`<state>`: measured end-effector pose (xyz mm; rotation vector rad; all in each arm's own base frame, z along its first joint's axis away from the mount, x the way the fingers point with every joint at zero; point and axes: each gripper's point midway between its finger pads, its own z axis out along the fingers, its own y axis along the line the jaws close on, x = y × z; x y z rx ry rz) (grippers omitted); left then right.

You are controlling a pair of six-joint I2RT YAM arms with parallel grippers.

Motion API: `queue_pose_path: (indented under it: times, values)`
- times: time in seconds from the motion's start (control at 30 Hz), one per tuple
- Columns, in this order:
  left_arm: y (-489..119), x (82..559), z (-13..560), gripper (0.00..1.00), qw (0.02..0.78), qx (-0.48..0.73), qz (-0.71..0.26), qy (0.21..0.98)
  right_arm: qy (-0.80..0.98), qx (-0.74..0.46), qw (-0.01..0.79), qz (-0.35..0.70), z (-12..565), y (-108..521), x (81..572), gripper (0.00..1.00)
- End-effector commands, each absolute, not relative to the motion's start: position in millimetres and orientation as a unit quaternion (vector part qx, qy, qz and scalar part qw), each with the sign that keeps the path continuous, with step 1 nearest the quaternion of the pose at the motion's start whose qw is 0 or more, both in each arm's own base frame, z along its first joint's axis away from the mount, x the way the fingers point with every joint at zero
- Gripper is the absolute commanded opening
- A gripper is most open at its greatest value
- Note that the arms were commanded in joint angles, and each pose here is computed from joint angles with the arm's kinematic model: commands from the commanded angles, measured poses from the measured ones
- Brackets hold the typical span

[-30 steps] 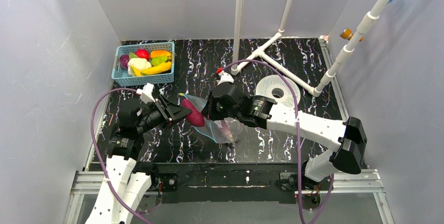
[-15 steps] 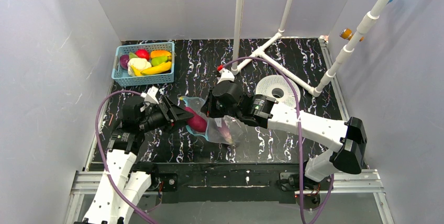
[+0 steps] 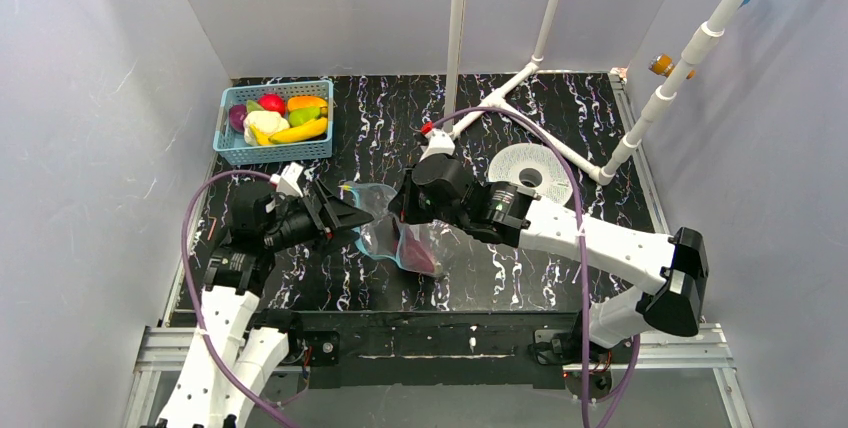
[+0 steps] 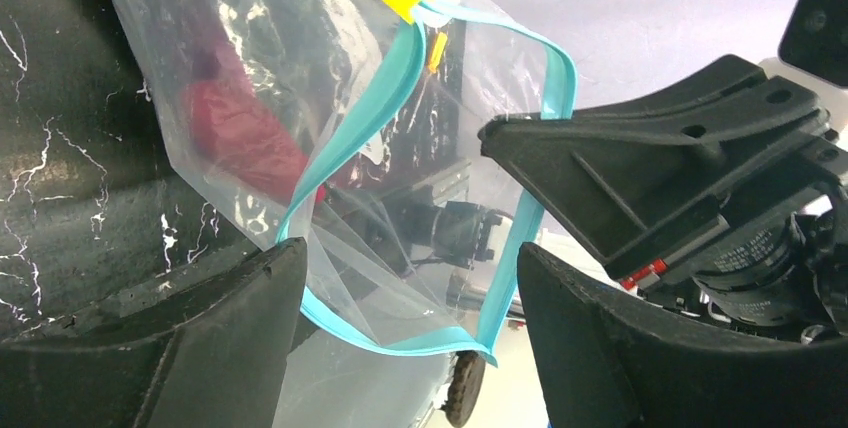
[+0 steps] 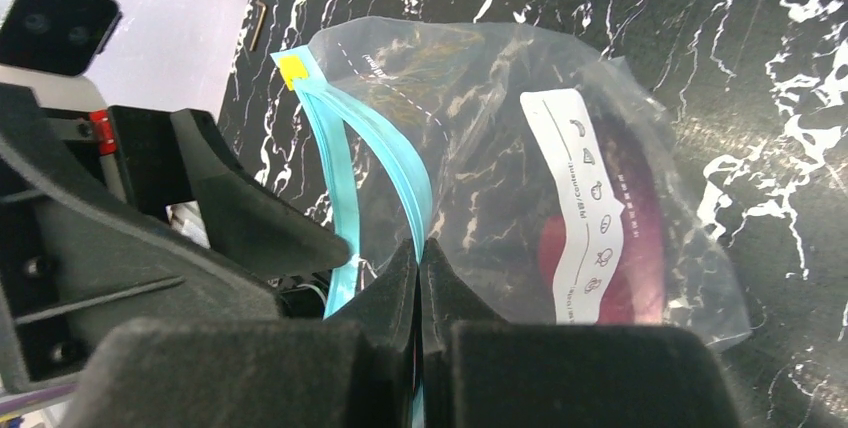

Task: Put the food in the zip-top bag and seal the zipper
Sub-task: Place the fake vegetable in the zipper food storage bag, then pick up the fake fruit from the bin.

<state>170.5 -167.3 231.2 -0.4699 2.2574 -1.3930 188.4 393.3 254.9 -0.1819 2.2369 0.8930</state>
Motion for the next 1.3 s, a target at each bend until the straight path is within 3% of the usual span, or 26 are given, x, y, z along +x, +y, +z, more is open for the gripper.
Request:
queue_pose_path:
  times: [0.0, 0.13, 0.23, 0.3, 0.53, 0.7, 0.83, 0.93, 1.03, 1.27]
  values:
    - [-168, 164, 262, 0.76, 0.261, -0.126, -0.515, 0.807, 0.853, -0.063, 0.395, 0.334, 272, 380, 197, 0.01]
    - [-151, 166, 301, 0.77, 0.352, -0.079, -0.457, 0.813, 0.857, -0.06, 0.403, 0.314, 262, 368, 198, 0.01]
    - [-102, 188, 295, 0.77, 0.428, -0.101, -0.299, 0.847, 0.857, -0.062, 0.427, 0.282, 260, 356, 207, 0.01]
    - [-78, 213, 278, 0.8, 0.43, -0.142, -0.223, 0.863, 0.857, -0.062, 0.425, 0.283, 254, 353, 205, 0.01]
    - [-66, 297, 214, 0.83, 0.342, -0.193, -0.133, 0.91, 0.854, -0.073, 0.446, 0.258, 256, 345, 215, 0.01]
    - [-57, 348, 203, 0.83, 0.315, -0.317, -0.174, 0.878, 0.858, -0.068, 0.444, 0.25, 246, 338, 216, 0.01]
    - [-43, 391, 193, 0.79, 0.28, -0.457, -0.281, 0.796, 0.859, -0.068, 0.442, 0.248, 239, 335, 218, 0.01]
    - [-29, 422, 198, 0.75, 0.3, -0.512, -0.314, 0.741, 0.858, -0.071, 0.445, 0.248, 241, 336, 221, 0.01]
    - [-17, 446, 207, 0.74, 0.325, -0.535, -0.313, 0.715, 0.857, -0.072, 0.448, 0.245, 243, 335, 225, 0.01]
    - [3, 466, 178, 0.73, 0.276, -0.632, -0.259, 0.676, 0.862, -0.071, 0.437, 0.246, 235, 332, 232, 0.01]
